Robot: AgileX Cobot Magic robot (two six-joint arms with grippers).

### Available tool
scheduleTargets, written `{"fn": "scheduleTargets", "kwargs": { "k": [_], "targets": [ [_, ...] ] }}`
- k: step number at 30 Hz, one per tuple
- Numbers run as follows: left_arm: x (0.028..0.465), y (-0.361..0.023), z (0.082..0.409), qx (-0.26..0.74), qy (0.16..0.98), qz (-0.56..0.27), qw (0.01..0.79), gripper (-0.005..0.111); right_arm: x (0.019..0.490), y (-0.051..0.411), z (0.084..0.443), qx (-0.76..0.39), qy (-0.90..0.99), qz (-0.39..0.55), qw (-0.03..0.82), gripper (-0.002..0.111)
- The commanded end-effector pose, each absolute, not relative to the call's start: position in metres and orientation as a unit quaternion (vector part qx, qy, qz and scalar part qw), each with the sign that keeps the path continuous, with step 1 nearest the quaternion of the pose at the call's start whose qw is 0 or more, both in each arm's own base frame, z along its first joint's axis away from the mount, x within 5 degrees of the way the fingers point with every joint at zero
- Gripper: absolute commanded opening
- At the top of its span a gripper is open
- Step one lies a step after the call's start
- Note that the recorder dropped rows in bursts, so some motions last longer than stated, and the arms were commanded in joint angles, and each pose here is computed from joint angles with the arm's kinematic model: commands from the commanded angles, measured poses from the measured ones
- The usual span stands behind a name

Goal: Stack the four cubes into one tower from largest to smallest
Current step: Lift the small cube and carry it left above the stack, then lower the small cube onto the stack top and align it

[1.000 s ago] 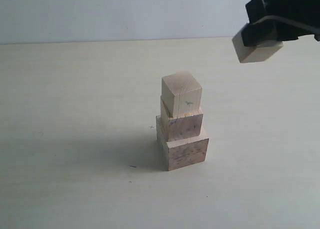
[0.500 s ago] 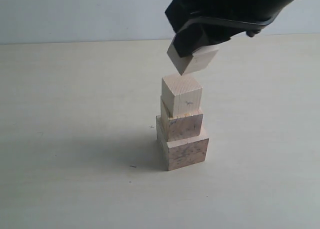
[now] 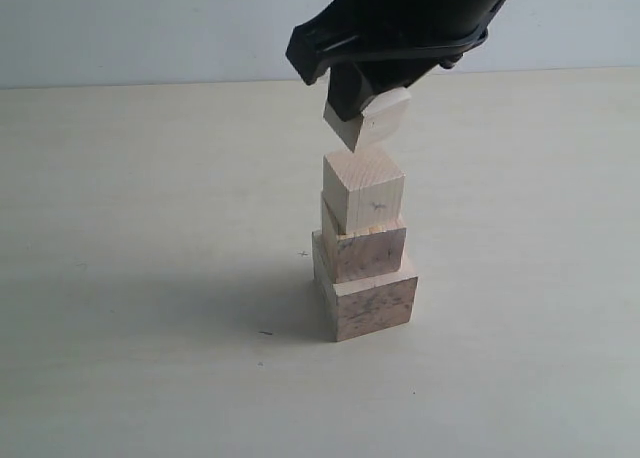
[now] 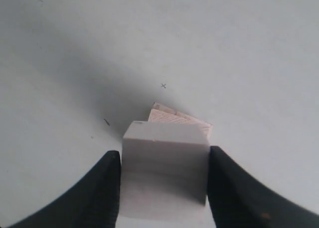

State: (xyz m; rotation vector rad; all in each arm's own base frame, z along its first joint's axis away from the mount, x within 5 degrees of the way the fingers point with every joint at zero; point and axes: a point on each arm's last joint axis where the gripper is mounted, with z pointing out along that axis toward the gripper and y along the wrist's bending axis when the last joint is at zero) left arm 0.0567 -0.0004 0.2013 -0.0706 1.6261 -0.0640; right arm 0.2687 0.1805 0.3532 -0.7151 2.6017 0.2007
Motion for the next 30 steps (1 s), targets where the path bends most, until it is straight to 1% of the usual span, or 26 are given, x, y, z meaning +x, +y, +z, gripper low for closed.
{"fn": "scheduleTargets", "kwargs": {
  "k": [1, 14, 30],
  "targets": [
    [0.056, -0.001, 0.2, -0.03, 0.725, -0.032, 0.687, 0.0, 0.275, 0.185, 0.349, -0.265, 0.94, 0.063, 0.206, 0.0],
    [0.056, -0.001, 0.2, -0.031, 0.725, -0.033, 0.687, 0.0, 0.286, 0.19, 0.332, -0.266, 0.944, 0.046, 0.187, 0.0],
    [0.056, -0.001, 0.2, -0.031, 0.725, -0.033, 0.687, 0.0, 0.284, 0.188, 0.331, -0.266, 0.948, 0.042, 0.172, 0.0]
  ]
}}
